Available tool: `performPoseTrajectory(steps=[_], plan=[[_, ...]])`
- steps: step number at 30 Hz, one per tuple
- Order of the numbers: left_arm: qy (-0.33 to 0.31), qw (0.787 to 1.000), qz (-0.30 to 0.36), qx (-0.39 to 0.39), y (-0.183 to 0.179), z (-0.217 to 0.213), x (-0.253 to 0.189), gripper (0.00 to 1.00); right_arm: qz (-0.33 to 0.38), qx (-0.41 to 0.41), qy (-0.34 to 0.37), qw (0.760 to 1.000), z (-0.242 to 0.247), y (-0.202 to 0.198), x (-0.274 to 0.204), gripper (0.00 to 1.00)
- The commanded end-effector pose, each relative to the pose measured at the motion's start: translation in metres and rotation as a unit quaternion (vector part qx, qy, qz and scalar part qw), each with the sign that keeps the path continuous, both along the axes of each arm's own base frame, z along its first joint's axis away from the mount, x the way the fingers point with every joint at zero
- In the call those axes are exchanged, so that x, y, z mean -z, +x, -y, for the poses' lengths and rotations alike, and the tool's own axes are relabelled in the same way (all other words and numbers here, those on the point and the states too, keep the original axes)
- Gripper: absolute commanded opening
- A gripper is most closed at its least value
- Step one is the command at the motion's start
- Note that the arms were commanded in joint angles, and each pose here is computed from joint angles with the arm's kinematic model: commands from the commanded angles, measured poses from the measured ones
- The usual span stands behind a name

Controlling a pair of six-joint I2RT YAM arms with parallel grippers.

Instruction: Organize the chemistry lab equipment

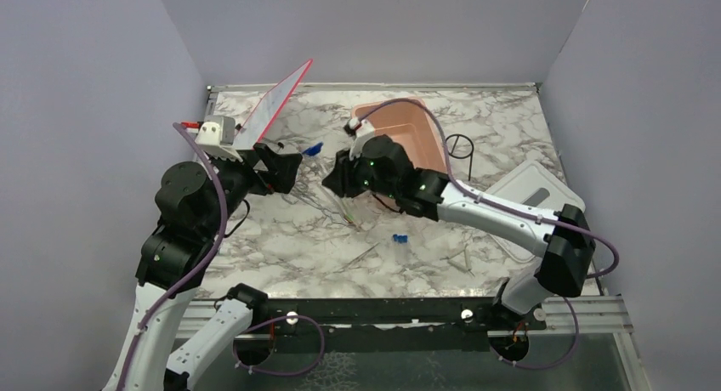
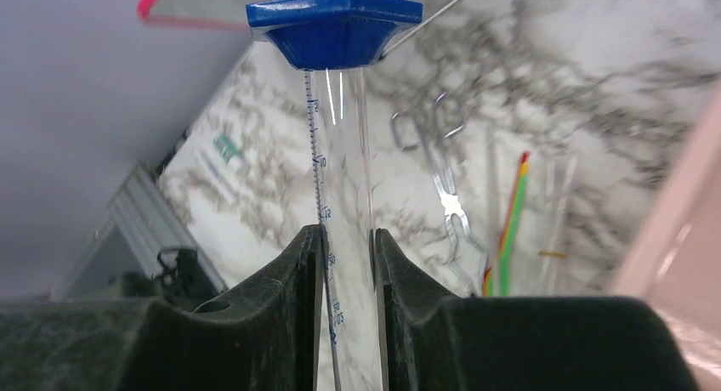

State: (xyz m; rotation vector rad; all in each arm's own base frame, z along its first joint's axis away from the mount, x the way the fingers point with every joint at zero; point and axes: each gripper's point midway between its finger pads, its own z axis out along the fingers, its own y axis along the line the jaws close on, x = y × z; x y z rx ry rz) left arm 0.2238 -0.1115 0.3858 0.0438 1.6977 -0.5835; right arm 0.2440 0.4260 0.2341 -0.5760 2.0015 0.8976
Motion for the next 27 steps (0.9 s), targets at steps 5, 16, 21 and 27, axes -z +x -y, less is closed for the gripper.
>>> performPoseTrajectory(steps=[5, 16, 21, 27], plan=[[-0.062, 0.992, 0.008, 0.108, -0.037, 0.03, -0.03, 0.96, 0.0, 0.191, 0.028, 0.981, 0.087, 0.088, -0.051, 0.22], [-0.066, 0.967, -0.071, 0.235, -0.074, 0.068, 0.025, 0.94, -0.028, 0.303, -0.044, 0.952, 0.148, 0.162, -0.003, 0.22], [-0.054, 0.96, -0.08, 0.265, -0.083, 0.077, 0.026, 0.92, -0.065, 0.298, -0.064, 0.95, 0.152, 0.167, 0.04, 0.24], [-0.001, 0.961, -0.05, 0.273, -0.072, 0.079, 0.031, 0.87, -0.112, 0.271, -0.084, 0.952, 0.143, 0.165, 0.083, 0.25]])
